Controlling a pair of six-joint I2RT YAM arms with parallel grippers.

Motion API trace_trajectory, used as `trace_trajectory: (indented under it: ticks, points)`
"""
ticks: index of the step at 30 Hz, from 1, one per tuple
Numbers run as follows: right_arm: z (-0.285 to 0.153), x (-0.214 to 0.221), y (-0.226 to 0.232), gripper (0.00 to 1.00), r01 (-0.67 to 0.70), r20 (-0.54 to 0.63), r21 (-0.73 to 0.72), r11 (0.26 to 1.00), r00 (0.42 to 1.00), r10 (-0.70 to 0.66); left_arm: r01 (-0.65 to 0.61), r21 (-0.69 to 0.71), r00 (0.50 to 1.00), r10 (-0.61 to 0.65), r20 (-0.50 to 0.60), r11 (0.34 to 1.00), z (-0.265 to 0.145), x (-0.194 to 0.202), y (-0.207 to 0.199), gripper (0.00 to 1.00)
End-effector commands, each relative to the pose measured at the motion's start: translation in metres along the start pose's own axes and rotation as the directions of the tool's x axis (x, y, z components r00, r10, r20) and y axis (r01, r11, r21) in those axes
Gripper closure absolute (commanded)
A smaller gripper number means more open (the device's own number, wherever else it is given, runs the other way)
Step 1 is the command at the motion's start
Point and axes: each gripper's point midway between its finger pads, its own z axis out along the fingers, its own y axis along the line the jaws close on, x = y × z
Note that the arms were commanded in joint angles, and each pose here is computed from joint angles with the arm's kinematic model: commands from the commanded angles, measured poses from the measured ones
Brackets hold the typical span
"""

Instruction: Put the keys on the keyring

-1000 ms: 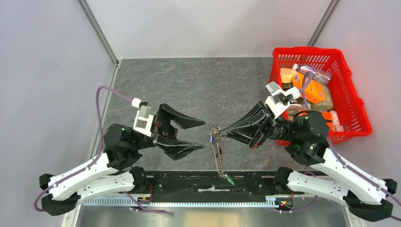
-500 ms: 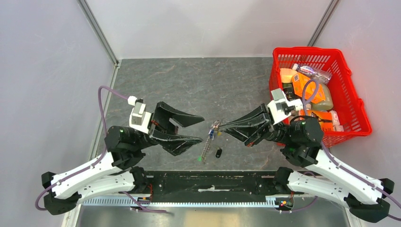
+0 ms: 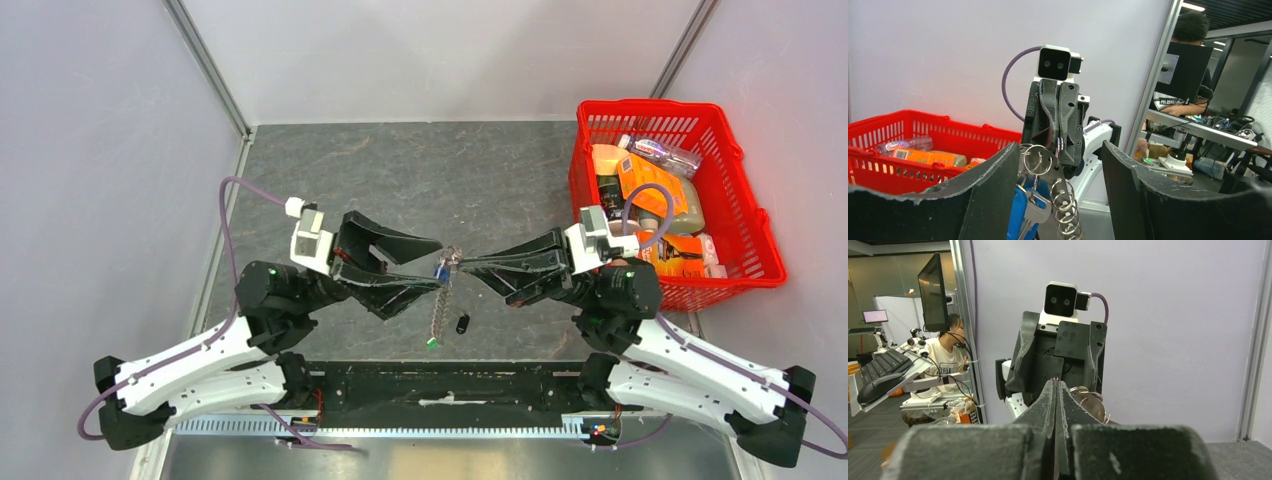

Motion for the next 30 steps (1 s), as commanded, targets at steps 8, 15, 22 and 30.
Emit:
trace_trajectory:
  ticks: [8, 15, 22, 30]
  points:
    - [0.0121, -0.0403, 0.0121, 1.0, 0.102, 0.208, -0.076, 0.992, 0.975, -0.084, -0.01, 0.045, 0.999, 0.009, 0.042, 0.999, 0.0137, -0.0126, -0.006, 0.4]
    - [0.0108, -0.0406, 0.0132, 1.0, 0.1, 0.206, -0.077, 0.992, 0.975, -0.082, -0.014, 0.037, 0.999, 0.012, 0.052, 0.999, 0.0108, -0.0127, -0.0051, 0.48]
    - [0.0105, -0.0361, 0.0118, 1.0, 0.089, 0.2, -0.077, 0.993, 0.977, -0.072, -0.017, 0.05, 0.998, 0.014, 0.057, 0.999, 0.0136, -0.0144, -0.0068, 0.54]
    - [0.0136, -0.0328, 0.0117, 1.0, 0.073, 0.194, -0.091, 0.993, 0.979, -0.054, -0.017, 0.066, 0.998, 0.013, 0.063, 0.998, 0.0161, -0.0156, -0.0088, 0.61]
